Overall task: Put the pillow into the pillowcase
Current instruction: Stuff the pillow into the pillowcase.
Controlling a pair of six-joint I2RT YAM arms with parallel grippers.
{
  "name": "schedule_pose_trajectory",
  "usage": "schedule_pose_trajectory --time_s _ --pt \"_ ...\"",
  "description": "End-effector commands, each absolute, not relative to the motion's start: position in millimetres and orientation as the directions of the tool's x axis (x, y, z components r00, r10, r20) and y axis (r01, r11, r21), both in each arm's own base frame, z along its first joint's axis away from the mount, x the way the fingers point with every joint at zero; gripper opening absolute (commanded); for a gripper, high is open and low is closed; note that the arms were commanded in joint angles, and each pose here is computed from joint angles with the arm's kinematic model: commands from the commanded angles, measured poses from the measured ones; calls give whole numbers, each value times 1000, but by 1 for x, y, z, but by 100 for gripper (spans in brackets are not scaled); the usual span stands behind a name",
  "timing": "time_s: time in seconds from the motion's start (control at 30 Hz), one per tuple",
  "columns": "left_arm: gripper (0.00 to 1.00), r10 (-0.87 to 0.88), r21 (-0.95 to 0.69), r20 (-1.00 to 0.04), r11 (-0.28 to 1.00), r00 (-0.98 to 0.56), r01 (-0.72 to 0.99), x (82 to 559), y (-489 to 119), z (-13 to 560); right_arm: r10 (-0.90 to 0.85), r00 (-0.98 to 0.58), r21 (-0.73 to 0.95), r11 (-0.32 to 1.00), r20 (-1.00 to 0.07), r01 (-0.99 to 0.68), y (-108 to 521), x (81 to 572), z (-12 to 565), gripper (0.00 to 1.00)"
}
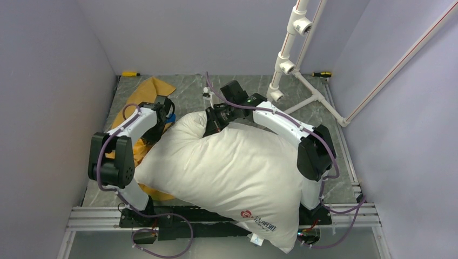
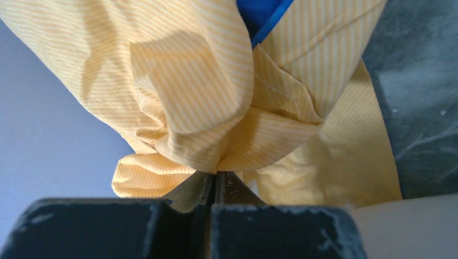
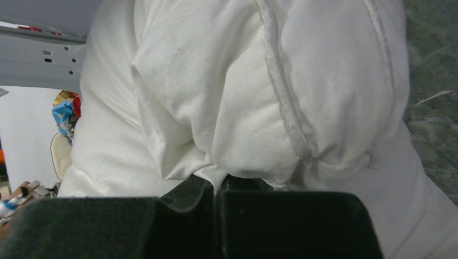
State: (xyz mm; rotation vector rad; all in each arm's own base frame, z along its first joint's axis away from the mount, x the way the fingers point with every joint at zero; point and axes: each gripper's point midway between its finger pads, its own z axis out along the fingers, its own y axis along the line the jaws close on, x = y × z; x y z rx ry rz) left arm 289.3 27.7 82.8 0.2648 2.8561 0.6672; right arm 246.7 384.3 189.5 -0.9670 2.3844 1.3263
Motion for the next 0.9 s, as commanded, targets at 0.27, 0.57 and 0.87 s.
schedule_pose_trajectory --time_s 0.27,0.57,0.87 --pt "0 39 296 -549 943 -835 -151 338 9 232 -330 -791 550 580 -515 -601 327 269 240 0" --pt "0 -41 162 -667 966 -744 -199 309 2 293 -95 -626 407 683 -774 -606 311 318 327 0" --pt "0 -178 -38 -705 976 -687 -214 317 -26 315 -80 -539 392 600 -838 -697 363 315 361 0"
